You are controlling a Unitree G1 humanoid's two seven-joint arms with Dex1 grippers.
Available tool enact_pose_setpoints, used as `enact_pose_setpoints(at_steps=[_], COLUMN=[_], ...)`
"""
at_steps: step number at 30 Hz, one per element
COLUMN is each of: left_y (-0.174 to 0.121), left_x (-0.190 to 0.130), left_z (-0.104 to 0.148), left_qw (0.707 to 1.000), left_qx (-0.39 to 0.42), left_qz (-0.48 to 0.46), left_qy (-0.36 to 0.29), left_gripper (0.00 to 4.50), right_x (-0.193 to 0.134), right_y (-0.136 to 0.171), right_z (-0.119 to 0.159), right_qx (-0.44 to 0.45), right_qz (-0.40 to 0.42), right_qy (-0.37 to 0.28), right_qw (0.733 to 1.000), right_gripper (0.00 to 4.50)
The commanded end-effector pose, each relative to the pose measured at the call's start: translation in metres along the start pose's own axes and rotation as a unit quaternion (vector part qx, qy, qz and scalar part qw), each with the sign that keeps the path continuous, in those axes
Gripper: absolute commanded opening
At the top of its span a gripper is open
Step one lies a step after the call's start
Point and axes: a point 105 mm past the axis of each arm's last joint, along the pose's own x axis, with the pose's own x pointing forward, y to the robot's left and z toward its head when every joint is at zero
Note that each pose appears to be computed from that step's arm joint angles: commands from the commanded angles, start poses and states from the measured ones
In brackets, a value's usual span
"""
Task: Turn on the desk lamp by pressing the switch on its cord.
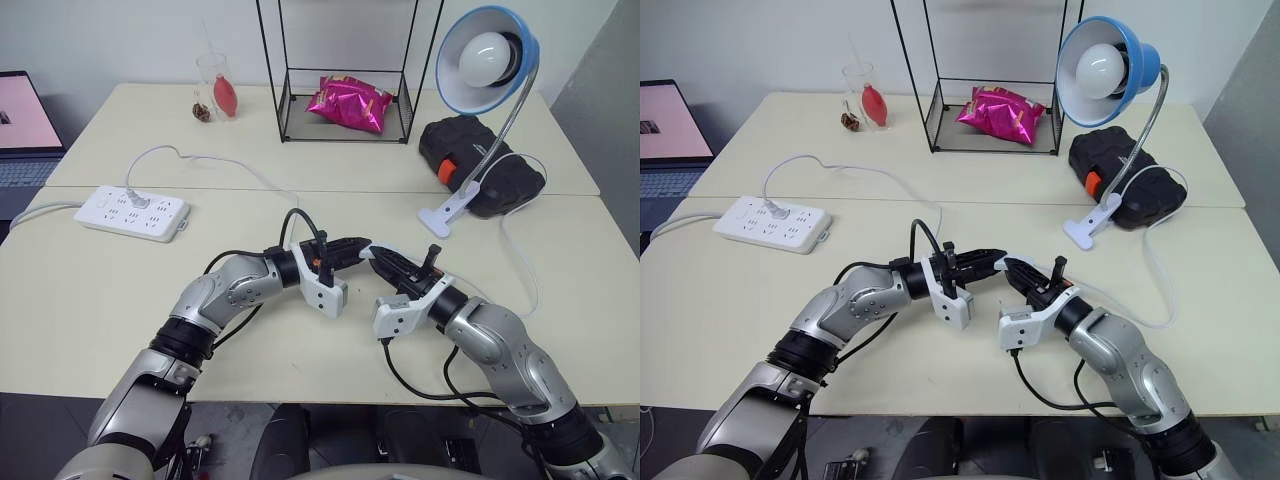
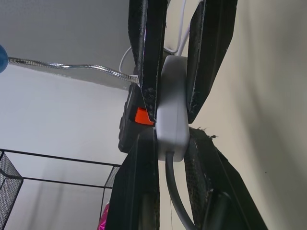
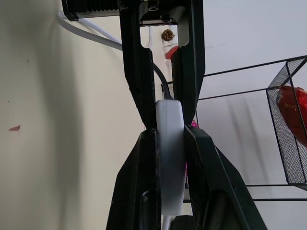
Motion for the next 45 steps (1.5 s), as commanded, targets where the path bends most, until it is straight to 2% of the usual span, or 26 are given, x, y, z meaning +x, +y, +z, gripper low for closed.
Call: enact_pose_setpoints(at_steps=[1, 2, 3, 5, 10, 11, 31, 34, 40, 45], left_y=[0.013, 0.013, 0.013, 0.013, 0.012, 0.012, 0.012, 0.012, 0.011, 0.010], left_x=[0.001, 0.001, 0.001, 0.001, 0.001, 0.001, 0.003, 0.003, 0.002, 0.002], left_z=[0.009, 0.008, 0.008, 0.008, 0.008, 0.008, 0.011, 0.012, 0.014, 0.014], left_qw=[0.999, 0.999, 0.999, 0.999, 1.000, 1.000, 0.999, 0.999, 0.999, 0.999], left_qx=[0.013, 0.013, 0.012, 0.012, 0.010, 0.010, 0.013, 0.014, 0.017, 0.016], left_qz=[0.026, 0.025, 0.025, 0.025, 0.025, 0.025, 0.026, 0.026, 0.025, 0.025], left_qy=[-0.018, -0.018, -0.017, -0.017, -0.014, -0.014, -0.016, -0.017, -0.021, -0.020], left_gripper=[0.39, 0.39, 0.39, 0.39, 0.39, 0.39, 0.39, 0.39, 0.39, 0.39], right_x=[0.000, -0.001, -0.002, -0.004, -0.009, -0.011, -0.002, -0.001, 0.000, 0.000], right_y=[-0.008, -0.008, -0.009, -0.010, -0.015, -0.015, -0.006, -0.003, -0.002, -0.003], right_z=[0.007, 0.007, 0.007, 0.007, 0.006, 0.005, 0.001, 0.001, 0.001, 0.003], right_qx=[0.004, 0.021, 0.034, 0.040, -0.006, -0.009, 0.021, 0.032, 0.043, 0.028], right_qz=[-0.021, -0.023, -0.027, -0.032, -0.049, -0.053, -0.030, -0.023, -0.018, -0.018], right_qy=[-0.018, -0.021, -0.023, -0.021, -0.017, -0.016, 0.006, 0.009, 0.011, 0.002], right_qw=[1.000, 0.999, 0.999, 0.998, 0.999, 0.998, 0.999, 0.999, 0.999, 0.999], right_gripper=[0.35, 0.35, 0.70, 1.12, 2.26, 2.27, 2.27, 1.83, 0.52, 0.51])
